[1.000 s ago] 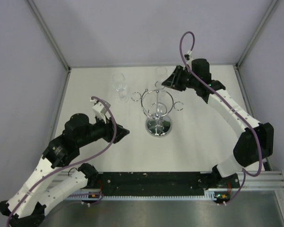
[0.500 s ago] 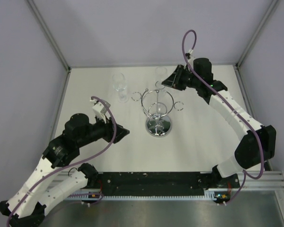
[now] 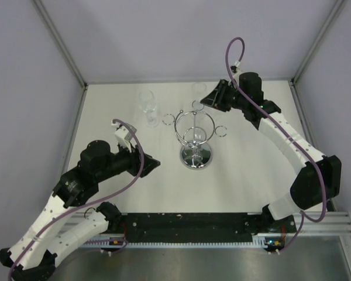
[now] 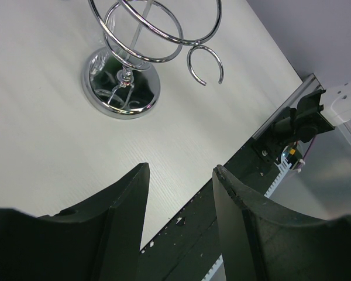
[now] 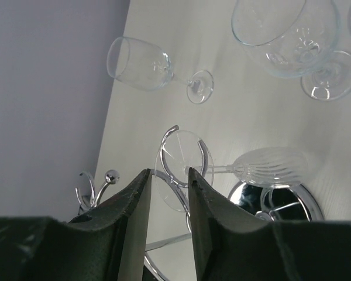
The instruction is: Take the wine glass off the wine glass rack
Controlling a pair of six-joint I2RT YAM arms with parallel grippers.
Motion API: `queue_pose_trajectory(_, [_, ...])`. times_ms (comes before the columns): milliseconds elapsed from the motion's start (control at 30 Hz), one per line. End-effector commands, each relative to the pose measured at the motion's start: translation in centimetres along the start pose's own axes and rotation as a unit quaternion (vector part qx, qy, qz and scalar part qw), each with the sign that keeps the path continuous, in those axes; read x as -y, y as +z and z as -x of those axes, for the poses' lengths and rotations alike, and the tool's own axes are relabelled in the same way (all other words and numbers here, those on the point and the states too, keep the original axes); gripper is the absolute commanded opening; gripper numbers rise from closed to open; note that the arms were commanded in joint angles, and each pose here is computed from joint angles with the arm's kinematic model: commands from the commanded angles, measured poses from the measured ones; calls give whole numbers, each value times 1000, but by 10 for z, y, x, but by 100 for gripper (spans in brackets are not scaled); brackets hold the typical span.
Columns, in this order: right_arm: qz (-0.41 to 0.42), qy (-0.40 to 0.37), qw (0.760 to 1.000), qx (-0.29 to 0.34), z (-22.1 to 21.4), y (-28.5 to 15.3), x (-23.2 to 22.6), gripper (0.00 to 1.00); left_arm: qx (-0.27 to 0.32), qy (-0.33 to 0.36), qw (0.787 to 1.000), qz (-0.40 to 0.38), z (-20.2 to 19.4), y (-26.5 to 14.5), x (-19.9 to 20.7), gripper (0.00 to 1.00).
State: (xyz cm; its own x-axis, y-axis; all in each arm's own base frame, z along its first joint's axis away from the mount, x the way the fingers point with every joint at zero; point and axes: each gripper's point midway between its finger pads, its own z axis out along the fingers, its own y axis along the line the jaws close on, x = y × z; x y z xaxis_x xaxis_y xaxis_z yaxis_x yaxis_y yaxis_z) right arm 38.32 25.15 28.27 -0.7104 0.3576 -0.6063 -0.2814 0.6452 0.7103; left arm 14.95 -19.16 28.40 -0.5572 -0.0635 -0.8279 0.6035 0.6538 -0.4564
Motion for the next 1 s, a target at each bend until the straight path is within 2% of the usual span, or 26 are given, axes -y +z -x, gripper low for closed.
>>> queue_pose_trajectory(0, [-19, -34, 998, 59, 25, -23, -5, 33, 17, 7, 1000, -12, 10, 4, 5, 53])
queue_pose_trajectory(167, [-54, -46, 995, 76, 28, -29, 8, 34, 17, 8, 1000, -15, 11, 5, 6, 53])
queue_pose_trajectory(400, [-62, -37, 996, 59, 17, -20, 20, 38, 17, 7, 1000, -11, 10, 5, 4, 53])
queue_pose_trajectory(967, [-17, -6, 999, 33, 3, -4, 14, 39, 16, 4, 1000, -9, 8, 4, 3, 53])
